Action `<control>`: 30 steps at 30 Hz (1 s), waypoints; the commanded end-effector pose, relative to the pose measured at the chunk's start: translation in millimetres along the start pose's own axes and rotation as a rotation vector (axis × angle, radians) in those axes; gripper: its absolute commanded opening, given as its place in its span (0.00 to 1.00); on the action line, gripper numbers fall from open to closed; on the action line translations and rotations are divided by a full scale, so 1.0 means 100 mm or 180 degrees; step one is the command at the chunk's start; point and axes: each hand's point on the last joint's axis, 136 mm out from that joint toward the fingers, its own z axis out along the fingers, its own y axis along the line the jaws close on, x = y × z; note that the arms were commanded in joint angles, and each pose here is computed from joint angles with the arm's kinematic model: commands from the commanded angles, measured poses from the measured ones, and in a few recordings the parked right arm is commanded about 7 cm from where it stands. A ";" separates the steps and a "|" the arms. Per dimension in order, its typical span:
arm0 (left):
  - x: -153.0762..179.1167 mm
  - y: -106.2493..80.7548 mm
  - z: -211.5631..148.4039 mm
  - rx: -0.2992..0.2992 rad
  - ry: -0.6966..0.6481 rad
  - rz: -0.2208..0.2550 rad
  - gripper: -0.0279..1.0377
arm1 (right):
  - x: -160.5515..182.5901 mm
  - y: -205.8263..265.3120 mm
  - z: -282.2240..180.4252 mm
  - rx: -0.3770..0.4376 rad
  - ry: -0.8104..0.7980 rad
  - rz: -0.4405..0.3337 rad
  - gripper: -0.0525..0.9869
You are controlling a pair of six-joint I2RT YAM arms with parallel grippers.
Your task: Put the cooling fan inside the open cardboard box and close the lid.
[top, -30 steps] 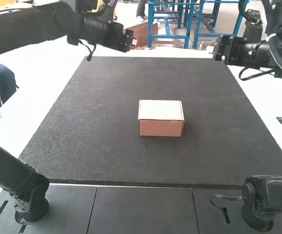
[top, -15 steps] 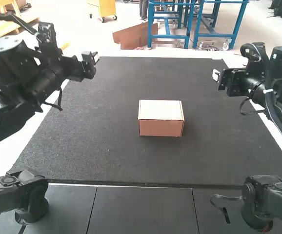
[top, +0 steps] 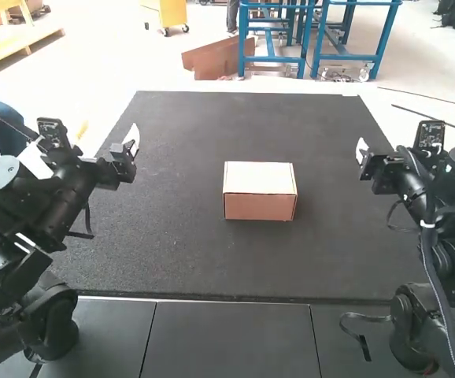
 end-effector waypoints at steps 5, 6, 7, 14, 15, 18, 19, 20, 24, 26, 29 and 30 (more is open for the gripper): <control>0.26 0.11 -0.13 -0.0136 0.0014 0.0042 0.93 | -0.04 -0.07 -0.15 0.0106 -0.0347 -0.0001 0.92; 0.30 0.13 -0.12 -0.0164 0.0037 0.0031 0.93 | -0.05 -0.05 -0.15 0.0072 -0.0357 -0.0003 0.92; 0.32 0.13 -0.13 -0.0169 0.0046 0.0035 0.93 | -0.05 -0.04 -0.15 0.0062 -0.0357 -0.0005 0.92; 0.60 0.24 -0.14 -0.0308 0.0340 -0.0073 0.92 | 0.20 -0.04 -0.13 0.0061 -0.0249 -0.0022 0.92; 0.64 0.27 -0.14 -0.0354 0.0386 -0.0084 0.92 | 0.25 -0.05 -0.14 0.0067 -0.0244 -0.0037 0.92; 0.76 0.41 -0.16 -0.0536 0.0539 -0.0118 0.92 | 0.41 -0.06 -0.16 0.0089 -0.0102 -0.0033 0.92; 0.78 0.46 -0.17 -0.0601 0.0555 -0.0121 0.92 | 0.44 -0.07 -0.16 0.0122 -0.0068 -0.0027 0.92; 0.79 0.51 -0.17 -0.0646 0.0568 -0.0118 0.92 | 0.48 -0.07 -0.15 0.0121 -0.0009 -0.0021 0.92; 0.83 0.56 -0.17 -0.0615 0.0621 -0.0157 0.92 | 0.57 -0.09 -0.16 0.0140 0.0098 0.0024 0.92; 0.84 0.56 -0.17 -0.0569 0.0642 -0.0127 0.90 | 0.58 -0.08 -0.16 0.0136 0.0116 0.0063 0.92; 0.83 0.51 -0.16 -0.0431 0.0641 -0.0037 0.90 | 0.62 -0.08 -0.16 0.0135 0.0165 0.0064 0.92; 0.84 0.50 -0.16 -0.0389 0.0646 -0.0007 0.91 | 0.64 -0.08 -0.16 0.0135 0.0190 0.0055 0.92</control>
